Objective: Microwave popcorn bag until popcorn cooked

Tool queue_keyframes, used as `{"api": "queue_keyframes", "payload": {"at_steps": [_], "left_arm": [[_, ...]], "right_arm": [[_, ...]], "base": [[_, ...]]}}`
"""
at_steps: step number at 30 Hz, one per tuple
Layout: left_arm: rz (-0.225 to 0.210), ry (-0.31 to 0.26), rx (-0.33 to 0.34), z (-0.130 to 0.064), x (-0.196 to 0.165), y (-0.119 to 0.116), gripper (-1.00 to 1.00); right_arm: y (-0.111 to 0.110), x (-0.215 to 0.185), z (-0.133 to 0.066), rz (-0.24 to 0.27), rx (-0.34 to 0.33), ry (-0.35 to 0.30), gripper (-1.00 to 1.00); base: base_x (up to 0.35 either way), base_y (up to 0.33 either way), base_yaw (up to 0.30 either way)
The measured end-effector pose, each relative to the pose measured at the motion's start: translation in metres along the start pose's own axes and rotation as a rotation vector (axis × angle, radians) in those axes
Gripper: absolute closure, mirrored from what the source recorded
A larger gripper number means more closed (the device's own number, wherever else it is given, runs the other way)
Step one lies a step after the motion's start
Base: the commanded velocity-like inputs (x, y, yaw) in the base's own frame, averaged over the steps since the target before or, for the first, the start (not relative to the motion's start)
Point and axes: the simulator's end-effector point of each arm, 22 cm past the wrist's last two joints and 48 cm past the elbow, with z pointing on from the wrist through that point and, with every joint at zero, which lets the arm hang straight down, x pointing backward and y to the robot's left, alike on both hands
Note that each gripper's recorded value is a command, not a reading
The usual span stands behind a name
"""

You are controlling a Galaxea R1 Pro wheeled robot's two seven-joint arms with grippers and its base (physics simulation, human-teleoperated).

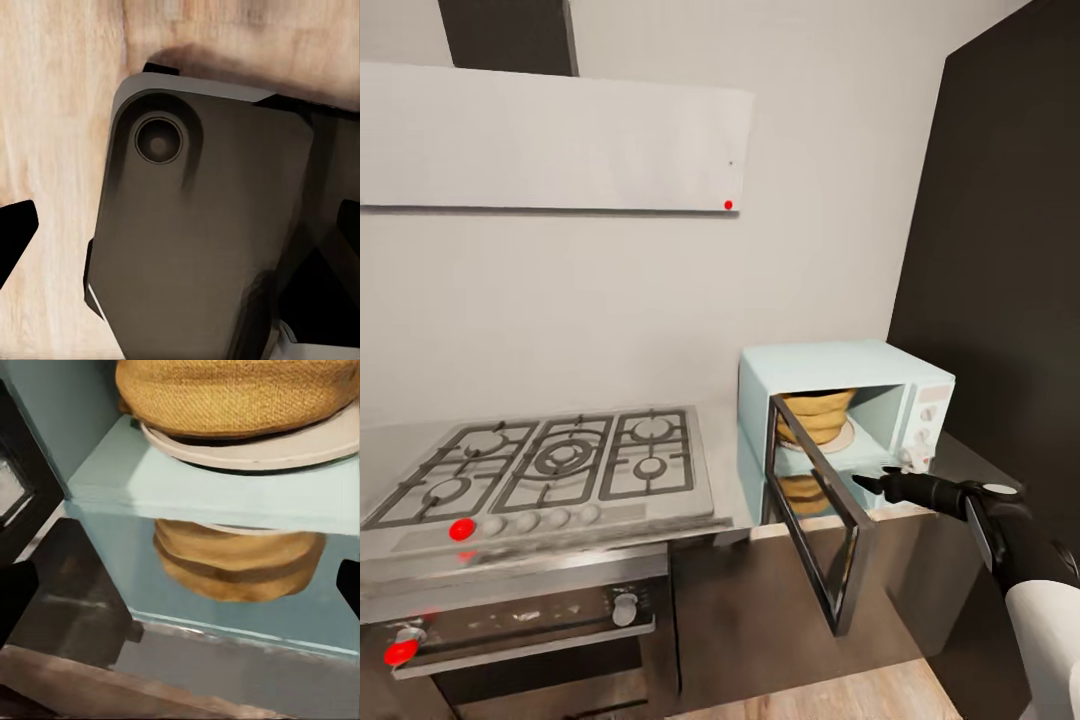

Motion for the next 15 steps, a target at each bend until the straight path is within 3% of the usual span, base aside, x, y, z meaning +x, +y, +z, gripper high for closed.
{"api": "queue_keyframes", "payload": {"at_steps": [9, 15], "left_arm": [[0.001, -0.001, 0.000, -0.0002, 0.0000, 0.0005, -1.00], [-0.001, 0.000, 0.001, 0.0000, 0.0002, -0.0007, -1.00]], "right_arm": [[-0.0005, -0.0001, -0.0006, 0.001, 0.003, -0.001, -1.00], [-0.0047, 0.0004, 0.0004, 0.002, 0.024, 0.000, -1.00]], "base": [[-0.040, -0.006, 0.000], [-0.277, -0.139, 0.000]]}}
